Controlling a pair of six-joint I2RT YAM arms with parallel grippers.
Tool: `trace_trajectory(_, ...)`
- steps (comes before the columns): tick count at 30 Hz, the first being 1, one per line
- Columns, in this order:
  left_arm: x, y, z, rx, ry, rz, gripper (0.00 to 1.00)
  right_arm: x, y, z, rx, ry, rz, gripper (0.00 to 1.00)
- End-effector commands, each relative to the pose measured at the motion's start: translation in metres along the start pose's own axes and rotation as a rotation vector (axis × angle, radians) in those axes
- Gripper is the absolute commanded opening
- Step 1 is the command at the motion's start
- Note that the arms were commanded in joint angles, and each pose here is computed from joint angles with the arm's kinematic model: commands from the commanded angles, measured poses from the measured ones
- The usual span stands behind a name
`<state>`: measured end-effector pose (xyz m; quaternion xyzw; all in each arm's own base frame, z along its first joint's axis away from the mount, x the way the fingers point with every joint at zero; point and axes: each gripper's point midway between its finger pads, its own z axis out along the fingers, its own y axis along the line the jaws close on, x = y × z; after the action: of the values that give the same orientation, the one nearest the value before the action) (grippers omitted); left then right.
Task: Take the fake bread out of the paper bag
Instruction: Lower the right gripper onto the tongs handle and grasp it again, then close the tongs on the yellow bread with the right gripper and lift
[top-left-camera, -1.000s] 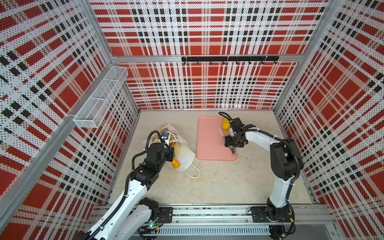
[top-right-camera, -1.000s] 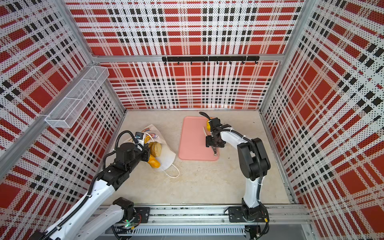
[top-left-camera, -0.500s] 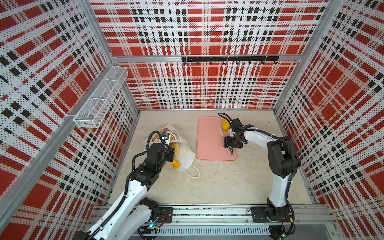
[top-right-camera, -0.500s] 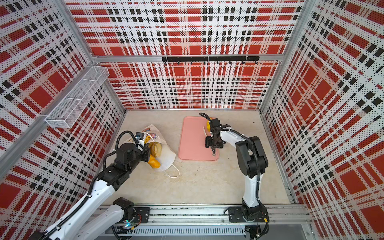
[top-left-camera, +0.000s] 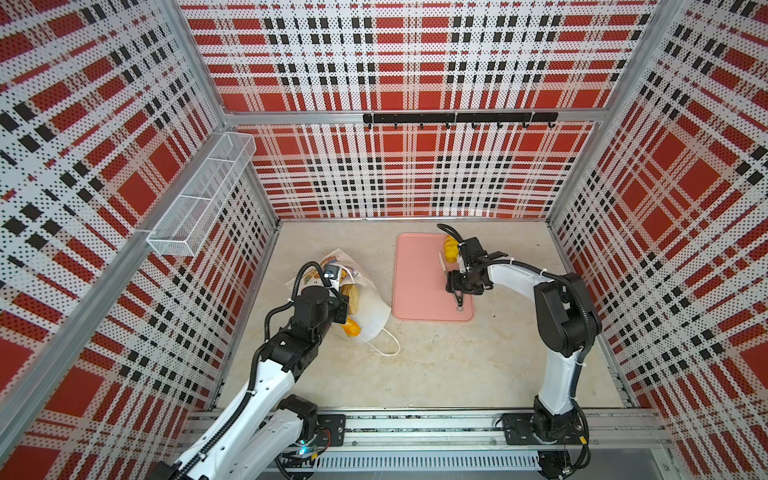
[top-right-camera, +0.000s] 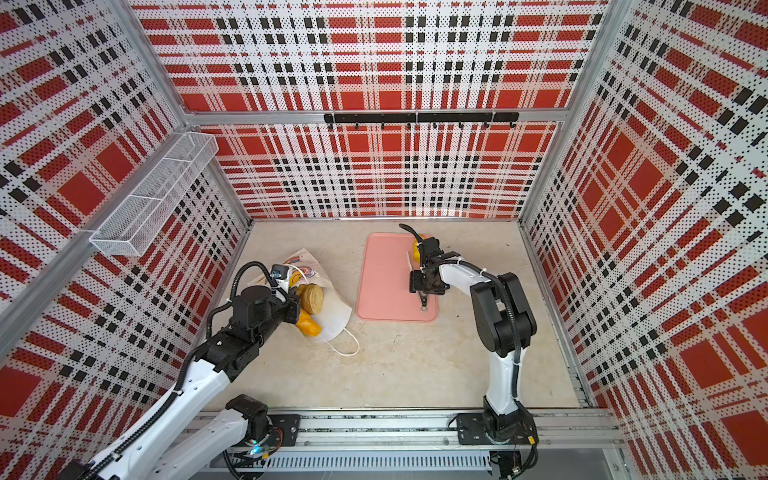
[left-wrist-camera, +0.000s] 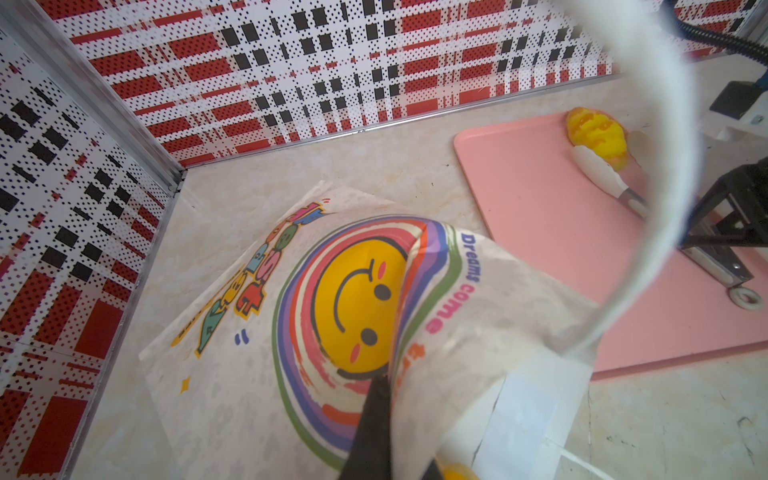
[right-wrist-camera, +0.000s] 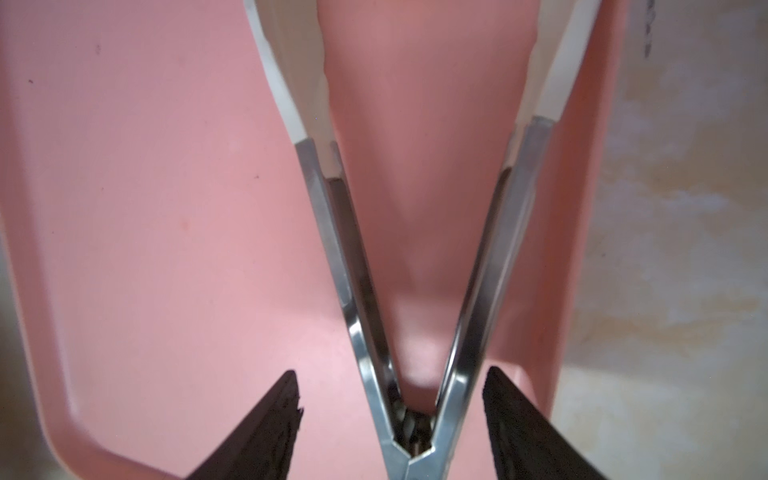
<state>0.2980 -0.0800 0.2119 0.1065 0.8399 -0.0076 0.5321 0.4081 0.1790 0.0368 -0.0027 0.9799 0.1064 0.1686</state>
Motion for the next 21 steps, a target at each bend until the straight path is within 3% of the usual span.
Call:
trace_trajectory(1,-0.014,0.000,-0.007,0.000,-0.051,-0.012,0.00,-0.017,0.002,-0.008,0.013,-0.145,0.014,0.72)
trace_trajectory(8,-0.014,0.000,-0.007,0.001,-0.050,-0.011,0.00,-0.010,-0.002,-0.008,0.049,-0.209,0.005,0.71)
trace_trajectory(21,-0.013,0.000,-0.006,-0.002,-0.047,-0.011,0.00,-0.004,-0.007,0.010,0.156,-0.244,-0.049,0.57)
